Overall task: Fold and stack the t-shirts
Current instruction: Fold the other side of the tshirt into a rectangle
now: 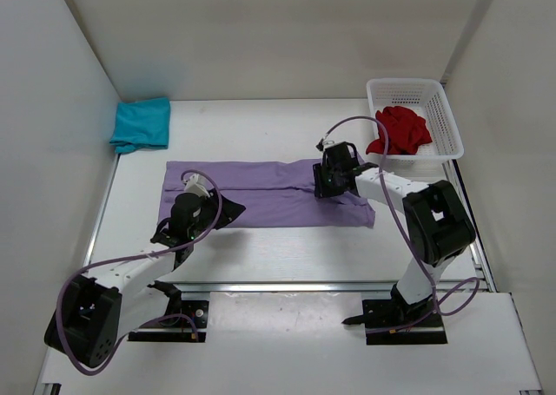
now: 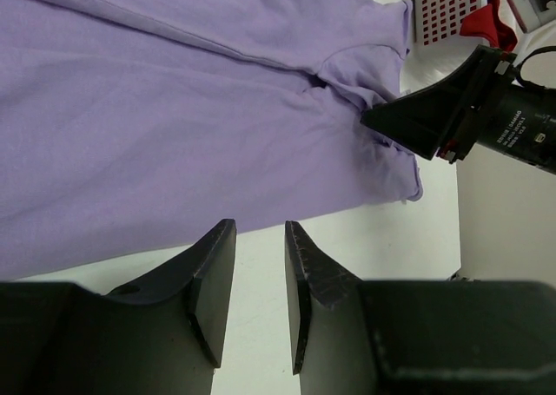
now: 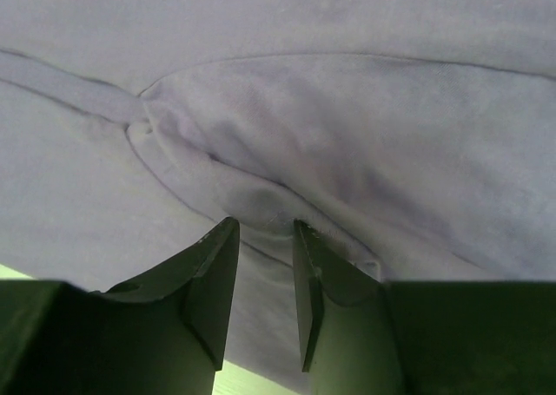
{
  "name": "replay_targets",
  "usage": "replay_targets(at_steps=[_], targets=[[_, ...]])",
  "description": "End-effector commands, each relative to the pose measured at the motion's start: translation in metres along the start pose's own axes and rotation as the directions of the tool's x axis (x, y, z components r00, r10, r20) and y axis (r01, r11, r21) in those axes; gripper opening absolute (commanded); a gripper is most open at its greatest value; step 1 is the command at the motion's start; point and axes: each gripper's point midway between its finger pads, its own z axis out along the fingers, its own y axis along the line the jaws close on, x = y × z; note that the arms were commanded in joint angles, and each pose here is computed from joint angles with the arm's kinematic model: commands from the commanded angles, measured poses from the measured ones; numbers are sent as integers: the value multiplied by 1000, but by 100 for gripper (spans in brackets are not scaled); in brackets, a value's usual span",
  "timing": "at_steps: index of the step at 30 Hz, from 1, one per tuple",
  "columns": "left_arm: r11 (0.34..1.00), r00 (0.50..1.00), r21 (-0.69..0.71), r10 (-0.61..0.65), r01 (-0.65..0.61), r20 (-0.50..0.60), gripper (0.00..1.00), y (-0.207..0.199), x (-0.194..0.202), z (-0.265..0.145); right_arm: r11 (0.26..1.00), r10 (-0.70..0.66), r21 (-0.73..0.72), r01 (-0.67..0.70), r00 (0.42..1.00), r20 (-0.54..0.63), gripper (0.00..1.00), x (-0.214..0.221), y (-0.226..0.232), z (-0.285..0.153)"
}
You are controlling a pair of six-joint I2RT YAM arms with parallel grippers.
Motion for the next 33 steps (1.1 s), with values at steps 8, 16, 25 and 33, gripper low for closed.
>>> replay_targets(at_steps=[8,16,25,33], targets=[[1000,1000,31,6,-6,17,39,-4,-3,-2,998,13,56,-15,999,35,16,-25,-10,10],[999,1000,50,-2,2,18,39,-10,-5,-3,1000,17,12,-16,1000,-25,0,-17,10,-18],[998,1000,56,-9,7,24,39,-13,-8,-4,996,-72,-69,57,970,-233,0,-4,42,-43],[997,999,74,-24,21,45,40,-15,-14,-13,975,-197,-169,143,908,-371,1,14,72,-37]])
